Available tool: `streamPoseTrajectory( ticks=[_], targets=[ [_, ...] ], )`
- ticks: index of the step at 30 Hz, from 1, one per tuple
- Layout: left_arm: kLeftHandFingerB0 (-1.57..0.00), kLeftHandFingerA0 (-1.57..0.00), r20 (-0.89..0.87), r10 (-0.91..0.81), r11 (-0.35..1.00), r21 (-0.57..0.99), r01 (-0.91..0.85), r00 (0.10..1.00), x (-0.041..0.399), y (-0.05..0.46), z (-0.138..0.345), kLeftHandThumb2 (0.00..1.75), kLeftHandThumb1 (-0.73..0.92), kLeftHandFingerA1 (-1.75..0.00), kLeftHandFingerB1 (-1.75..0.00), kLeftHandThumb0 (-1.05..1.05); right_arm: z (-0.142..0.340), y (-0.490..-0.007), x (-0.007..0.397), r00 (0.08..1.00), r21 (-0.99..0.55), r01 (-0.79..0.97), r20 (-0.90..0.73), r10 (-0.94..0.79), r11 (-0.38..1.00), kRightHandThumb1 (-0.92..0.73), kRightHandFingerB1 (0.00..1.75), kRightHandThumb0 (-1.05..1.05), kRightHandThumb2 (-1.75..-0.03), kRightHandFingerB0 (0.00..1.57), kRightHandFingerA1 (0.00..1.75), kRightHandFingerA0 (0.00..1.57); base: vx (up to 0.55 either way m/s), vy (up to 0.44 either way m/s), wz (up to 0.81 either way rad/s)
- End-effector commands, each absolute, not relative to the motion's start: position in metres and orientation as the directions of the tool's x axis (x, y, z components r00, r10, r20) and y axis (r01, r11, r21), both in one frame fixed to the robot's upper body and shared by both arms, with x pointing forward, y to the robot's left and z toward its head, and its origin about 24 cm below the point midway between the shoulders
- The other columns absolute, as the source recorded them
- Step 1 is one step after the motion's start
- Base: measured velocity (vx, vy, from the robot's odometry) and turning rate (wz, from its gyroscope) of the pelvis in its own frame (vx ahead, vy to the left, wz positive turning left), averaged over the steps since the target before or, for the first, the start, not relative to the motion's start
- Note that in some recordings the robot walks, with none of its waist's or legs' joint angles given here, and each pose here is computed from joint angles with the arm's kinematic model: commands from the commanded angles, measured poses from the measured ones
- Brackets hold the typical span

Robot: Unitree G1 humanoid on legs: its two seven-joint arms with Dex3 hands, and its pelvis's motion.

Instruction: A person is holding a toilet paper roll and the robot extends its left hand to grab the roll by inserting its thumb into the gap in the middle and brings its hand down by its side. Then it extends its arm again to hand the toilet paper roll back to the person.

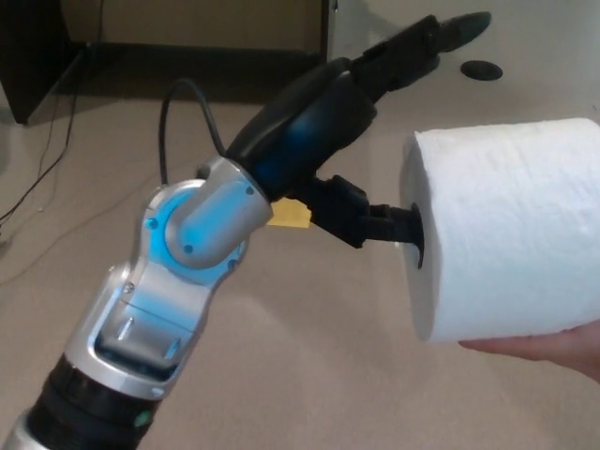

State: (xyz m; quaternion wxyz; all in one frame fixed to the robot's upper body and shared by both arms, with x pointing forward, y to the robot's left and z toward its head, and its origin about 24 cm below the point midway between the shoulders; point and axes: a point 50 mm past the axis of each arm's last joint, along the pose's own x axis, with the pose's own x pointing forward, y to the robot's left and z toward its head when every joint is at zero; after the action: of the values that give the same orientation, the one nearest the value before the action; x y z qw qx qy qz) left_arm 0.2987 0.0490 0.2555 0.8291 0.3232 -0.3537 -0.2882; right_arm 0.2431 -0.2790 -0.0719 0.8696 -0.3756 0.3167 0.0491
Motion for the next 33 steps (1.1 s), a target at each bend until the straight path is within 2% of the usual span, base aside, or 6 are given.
streamPoseTrajectory(
  ticks=[1,7,13,19,25,33],
  targets=[
    [-0.04,-0.18,0.401,-0.707,0.628,0.735,0.255,0.583,0.299,0.042,0.255,0.52,0.36,-0.31,-0.24,-0.49,-0.072,-0.280,0.242,0.788,-0.623,-0.328,-0.595,-0.158,0.710,-0.67,0.39,-0.37,-0.60,0.43,0.70,0.66,0.00,0.000,0.00],
    [-0.06,-0.25,0.377,-0.733,0.603,0.744,0.286,0.566,0.293,0.025,0.252,0.52,0.37,-0.35,-0.24,-0.48,-0.071,-0.281,0.244,0.786,-0.619,-0.323,-0.597,-0.162,0.716,-0.54,0.51,-0.42,-0.85,0.34,0.73,0.63,0.00,0.000,0.00],
    [-0.08,-0.25,0.364,-0.749,0.598,0.730,0.330,0.553,0.290,0.012,0.243,0.63,0.36,-0.42,-0.29,-0.53,-0.073,-0.281,0.243,0.781,-0.616,-0.325,-0.603,-0.164,0.717,-0.67,0.37,-0.37,-0.59,0.41,0.73,0.69,0.00,0.000,0.00],
    [-0.80,-1.21,0.353,-0.790,0.583,0.685,0.437,0.501,0.289,0.009,0.233,0.64,0.79,-0.61,-0.48,-0.08,-0.073,-0.281,0.242,0.781,-0.617,-0.329,-0.603,-0.161,0.715,-0.54,0.51,-0.43,-0.86,0.35,0.74,0.64,0.00,0.000,0.00],
    [-0.84,-0.98,0.422,-0.742,0.643,0.667,0.376,0.521,0.287,0.013,0.233,0.81,0.73,-1.33,-1.05,-0.03,-0.069,-0.281,0.246,0.789,-0.622,-0.335,-0.596,-0.150,0.708,-0.68,0.40,-0.38,-0.60,0.44,0.63,0.65,0.00,0.000,0.00],
    [-0.71,-0.85,0.484,-0.699,0.694,0.637,0.336,0.527,0.288,0.028,0.232,0.77,0.79,-1.47,-1.30,-0.11,-0.069,-0.281,0.247,0.785,-0.619,-0.336,-0.600,-0.151,0.710,-0.55,0.52,-0.44,-0.86,0.37,0.66,0.59,0.00,0.000,0.00]
  ],
)
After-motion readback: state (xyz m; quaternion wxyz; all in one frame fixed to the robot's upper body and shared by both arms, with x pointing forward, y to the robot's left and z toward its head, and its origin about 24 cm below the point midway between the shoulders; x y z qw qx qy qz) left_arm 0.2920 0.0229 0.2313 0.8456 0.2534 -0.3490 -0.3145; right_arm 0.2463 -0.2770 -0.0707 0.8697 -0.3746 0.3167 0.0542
